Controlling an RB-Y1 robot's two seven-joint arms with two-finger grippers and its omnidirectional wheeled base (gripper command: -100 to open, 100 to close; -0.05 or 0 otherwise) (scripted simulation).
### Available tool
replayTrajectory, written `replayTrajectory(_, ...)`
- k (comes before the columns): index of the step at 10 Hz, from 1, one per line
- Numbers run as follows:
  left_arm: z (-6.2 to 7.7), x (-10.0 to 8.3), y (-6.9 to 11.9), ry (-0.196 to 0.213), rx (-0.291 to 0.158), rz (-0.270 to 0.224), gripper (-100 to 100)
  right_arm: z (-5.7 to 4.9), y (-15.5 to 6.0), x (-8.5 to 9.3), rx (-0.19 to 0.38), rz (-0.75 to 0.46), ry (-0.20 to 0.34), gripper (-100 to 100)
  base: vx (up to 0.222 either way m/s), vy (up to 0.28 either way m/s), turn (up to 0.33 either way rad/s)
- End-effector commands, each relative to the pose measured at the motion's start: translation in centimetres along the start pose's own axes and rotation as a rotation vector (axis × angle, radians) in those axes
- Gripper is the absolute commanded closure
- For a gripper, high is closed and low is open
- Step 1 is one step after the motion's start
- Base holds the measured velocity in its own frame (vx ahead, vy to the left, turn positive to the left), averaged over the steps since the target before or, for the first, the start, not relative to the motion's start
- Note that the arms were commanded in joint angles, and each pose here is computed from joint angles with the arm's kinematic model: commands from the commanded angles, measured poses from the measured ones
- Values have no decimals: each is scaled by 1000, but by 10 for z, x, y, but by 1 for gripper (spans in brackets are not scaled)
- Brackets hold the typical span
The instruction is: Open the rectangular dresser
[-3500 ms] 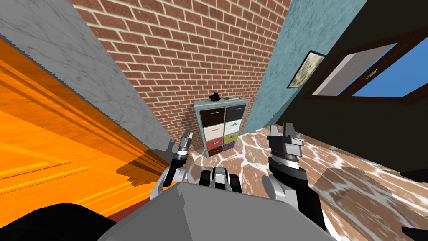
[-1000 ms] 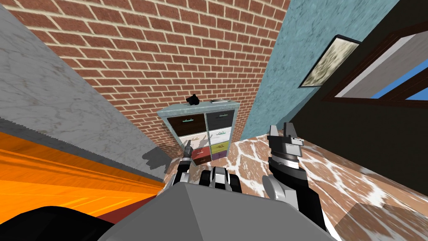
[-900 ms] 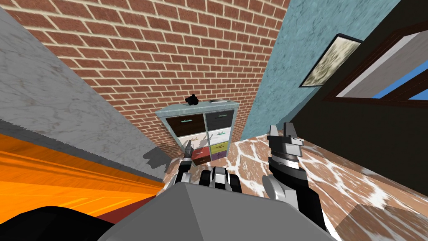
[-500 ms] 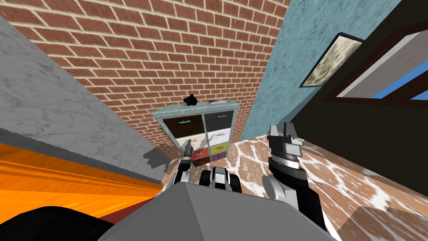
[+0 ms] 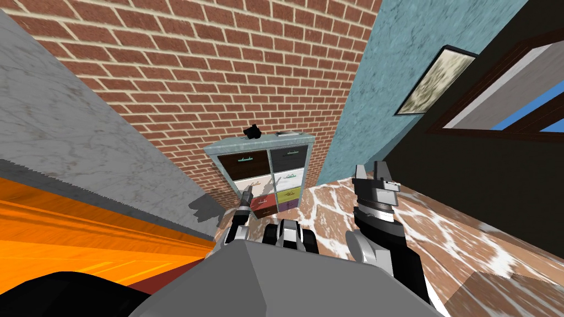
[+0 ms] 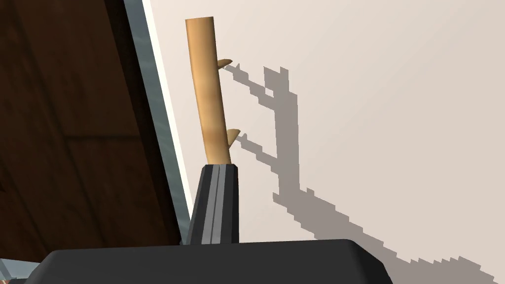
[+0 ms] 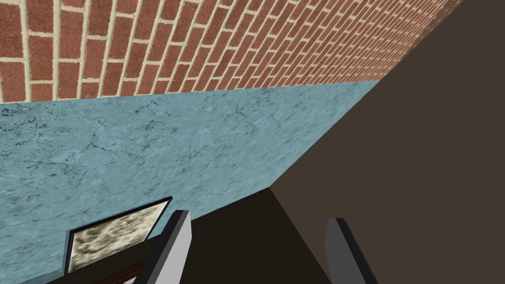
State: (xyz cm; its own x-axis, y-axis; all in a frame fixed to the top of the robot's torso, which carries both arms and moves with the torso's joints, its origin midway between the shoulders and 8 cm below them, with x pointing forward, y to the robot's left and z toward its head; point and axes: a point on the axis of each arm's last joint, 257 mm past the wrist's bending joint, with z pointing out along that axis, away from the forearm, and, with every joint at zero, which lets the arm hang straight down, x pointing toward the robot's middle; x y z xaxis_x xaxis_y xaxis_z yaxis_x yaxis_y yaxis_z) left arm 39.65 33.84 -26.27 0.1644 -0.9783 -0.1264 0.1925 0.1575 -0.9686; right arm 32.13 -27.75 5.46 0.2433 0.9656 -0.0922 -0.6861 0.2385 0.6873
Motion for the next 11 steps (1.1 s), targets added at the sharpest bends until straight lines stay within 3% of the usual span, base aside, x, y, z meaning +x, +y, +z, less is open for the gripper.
replayTrajectory(1,1,-8,-6,4,1,16,-100,0,0,0,0,0,0,0,-13,2,27)
replayTrajectory(5,-1,2,-4,-45,-18,-51,-100,0,0,0,0,0,0,0,-16,14,13)
replayTrajectory(9,3,-3,-10,-42,-15,-41,-100,0,0,0,0,0,0,0,42,3,-10)
replayTrajectory(10,-2,0,-4,-39,-17,-42,100,0,0,0,0,0,0,0,-48,-8,26)
replayTrajectory(11,1,-1,-6,-40,-19,-42,100,0,0,0,0,0,0,0,-32,-7,9)
